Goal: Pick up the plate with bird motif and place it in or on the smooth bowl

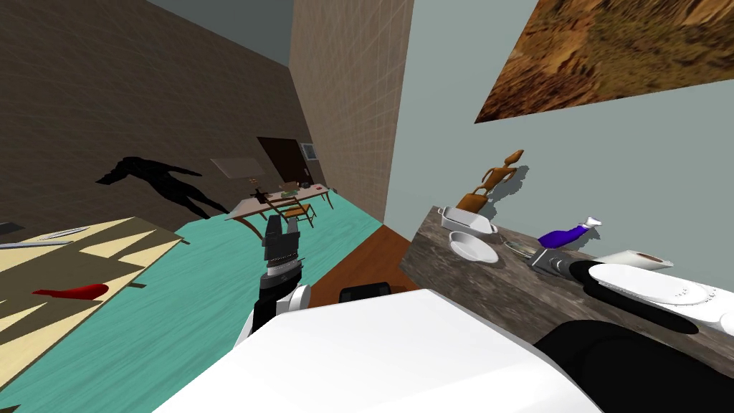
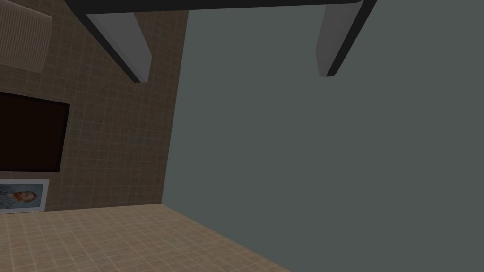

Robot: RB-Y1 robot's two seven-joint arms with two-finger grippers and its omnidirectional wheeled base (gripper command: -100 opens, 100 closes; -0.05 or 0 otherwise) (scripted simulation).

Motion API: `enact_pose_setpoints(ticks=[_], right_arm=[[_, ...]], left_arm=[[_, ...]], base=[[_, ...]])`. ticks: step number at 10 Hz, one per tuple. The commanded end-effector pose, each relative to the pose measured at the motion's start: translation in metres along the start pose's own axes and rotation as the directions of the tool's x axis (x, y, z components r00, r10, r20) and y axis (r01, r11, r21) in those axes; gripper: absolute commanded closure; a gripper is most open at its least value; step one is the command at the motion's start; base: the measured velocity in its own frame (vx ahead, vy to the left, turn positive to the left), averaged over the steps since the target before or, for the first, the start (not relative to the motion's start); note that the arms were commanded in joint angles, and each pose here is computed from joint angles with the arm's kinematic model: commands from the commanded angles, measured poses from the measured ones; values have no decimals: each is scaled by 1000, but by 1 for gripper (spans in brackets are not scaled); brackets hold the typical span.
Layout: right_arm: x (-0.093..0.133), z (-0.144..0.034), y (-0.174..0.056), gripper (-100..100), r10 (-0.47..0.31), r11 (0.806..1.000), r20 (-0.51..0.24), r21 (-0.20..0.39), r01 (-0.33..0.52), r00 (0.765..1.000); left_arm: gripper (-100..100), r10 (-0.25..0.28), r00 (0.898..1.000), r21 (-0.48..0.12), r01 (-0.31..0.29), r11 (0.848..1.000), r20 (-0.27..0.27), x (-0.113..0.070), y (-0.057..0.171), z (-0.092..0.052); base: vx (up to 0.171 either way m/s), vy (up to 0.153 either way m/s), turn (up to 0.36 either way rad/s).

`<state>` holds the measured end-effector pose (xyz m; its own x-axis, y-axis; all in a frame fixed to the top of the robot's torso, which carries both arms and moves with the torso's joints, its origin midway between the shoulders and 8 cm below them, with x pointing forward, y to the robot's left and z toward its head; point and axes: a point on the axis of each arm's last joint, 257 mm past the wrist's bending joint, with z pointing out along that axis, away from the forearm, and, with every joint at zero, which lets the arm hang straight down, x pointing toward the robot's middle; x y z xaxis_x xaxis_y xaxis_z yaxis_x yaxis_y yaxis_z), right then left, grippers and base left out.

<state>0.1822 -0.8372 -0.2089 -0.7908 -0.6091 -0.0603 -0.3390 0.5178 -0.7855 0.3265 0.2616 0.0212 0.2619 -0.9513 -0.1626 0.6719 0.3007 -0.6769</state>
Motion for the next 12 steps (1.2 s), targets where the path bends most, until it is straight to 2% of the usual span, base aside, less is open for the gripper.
enact_pose_setpoints(ticks=[1, 2, 3, 4, 5, 6, 8, 11, 12], right_arm=[[-8, 2, -10, 100, 0, 1000, 13, 24, -1, 1000], [-8, 2, -10, 100, 0, 1000, 13, 24, -1, 1000], [-29, 3, -32, 100, -13, 997, 47, 74, 10, 999], [-39, 2, -43, 100, -20, 995, 62, 96, 14, 998], [-39, 2, -43, 100, -20, 995, 62, 96, 14, 998], [-62, 0, -70, 100, -39, 988, 97, 151, 24, 995], [-86, -5, -95, 100, -61, 981, 128, 189, 36, 990], [-93, -6, -96, 100, -70, 984, 136, 171, 46, 988], [-94, -5, -90, 100, -73, 988, 136, 148, 52, 988]], left_arm=[[0, 0, 1000, 0, 0, 1000, 0, 0, 0, 0], [0, 0, 1000, 0, 0, 1000, 0, 0, 0, 0], [0, 0, 1000, 0, 0, 1000, 0, 0, 0, 0], [0, 0, 1000, 0, 0, 1000, 0, 0, 0, 0], [0, 0, 1000, 0, 0, 1000, 0, 0, 0, 0], [0, 0, 1000, 0, 0, 1000, 0, 0, 0, 0], [0, 0, 1000, 0, 0, 1000, 0, 0, 0, 0], [0, 0, 1000, 0, 0, 1000, 0, 0, 0, 0], [0, 0, 1000, 0, 0, 1000, 0, 0, 0, 0]], base=[[-19, 90, 26], [-2, 31, 0], [-23, 77, 46], [-45, 138, 77], [-14, 101, 44], [-21, 138, 58], [0, 186, 77], [15, 122, -2], [20, 78, -66]])
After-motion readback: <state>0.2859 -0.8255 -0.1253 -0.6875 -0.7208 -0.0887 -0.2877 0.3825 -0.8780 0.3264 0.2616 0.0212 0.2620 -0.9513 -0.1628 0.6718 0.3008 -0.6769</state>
